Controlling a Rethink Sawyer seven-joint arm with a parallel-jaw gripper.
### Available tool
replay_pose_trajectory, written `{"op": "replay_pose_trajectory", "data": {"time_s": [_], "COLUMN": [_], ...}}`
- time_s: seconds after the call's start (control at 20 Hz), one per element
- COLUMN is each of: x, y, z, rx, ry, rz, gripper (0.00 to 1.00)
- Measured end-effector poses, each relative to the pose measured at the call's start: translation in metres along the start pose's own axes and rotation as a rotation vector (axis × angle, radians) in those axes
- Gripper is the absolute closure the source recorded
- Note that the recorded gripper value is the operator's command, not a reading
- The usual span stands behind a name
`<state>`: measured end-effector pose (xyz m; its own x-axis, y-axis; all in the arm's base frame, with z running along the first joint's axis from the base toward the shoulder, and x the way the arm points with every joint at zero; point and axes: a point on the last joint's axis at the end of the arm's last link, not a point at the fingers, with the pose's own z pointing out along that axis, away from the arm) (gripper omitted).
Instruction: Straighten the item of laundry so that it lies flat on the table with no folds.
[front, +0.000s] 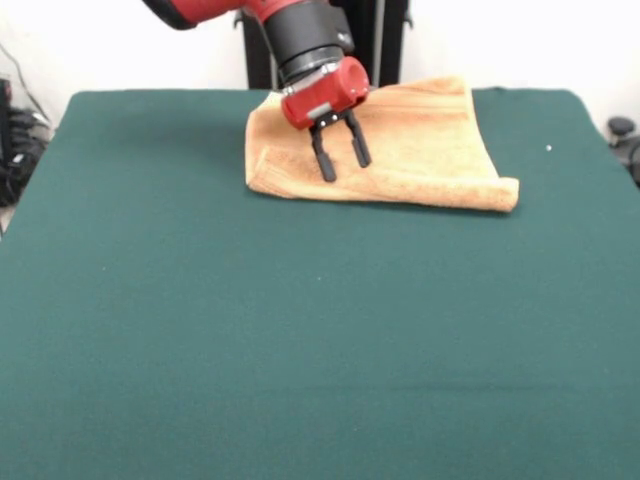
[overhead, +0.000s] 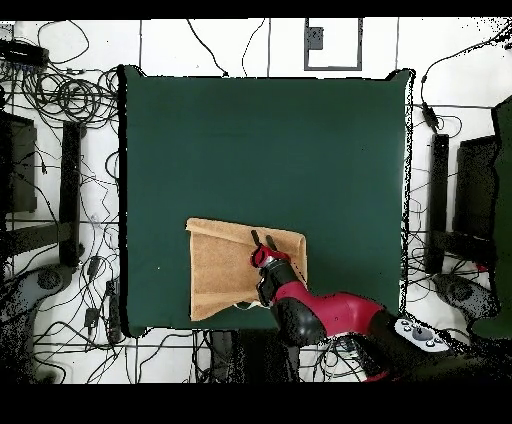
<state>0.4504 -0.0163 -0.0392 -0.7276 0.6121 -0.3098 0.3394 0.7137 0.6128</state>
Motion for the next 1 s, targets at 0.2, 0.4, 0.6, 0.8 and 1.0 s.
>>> {"op": "replay_pose_trajectory", "data": {"time_s": [0.2,0.4,0.6,0.8,1.0], "x": [-0.005,-0.017,-0.034,-0.046,-0.055], "y": [0.000,0.000,0.006,0.008,0.009], "z": [-0.002,-0.007,-0.021,-0.037,-0.049], "rx": [-0.001,0.003,0.022,0.056,0.073], "ry": [-0.009,-0.024,-0.019,-0.005,0.005], "rz": [-0.012,-0.025,-0.048,-0.063,-0.069], "gripper": [0.00,0.00,0.00,0.00,0.00]}}
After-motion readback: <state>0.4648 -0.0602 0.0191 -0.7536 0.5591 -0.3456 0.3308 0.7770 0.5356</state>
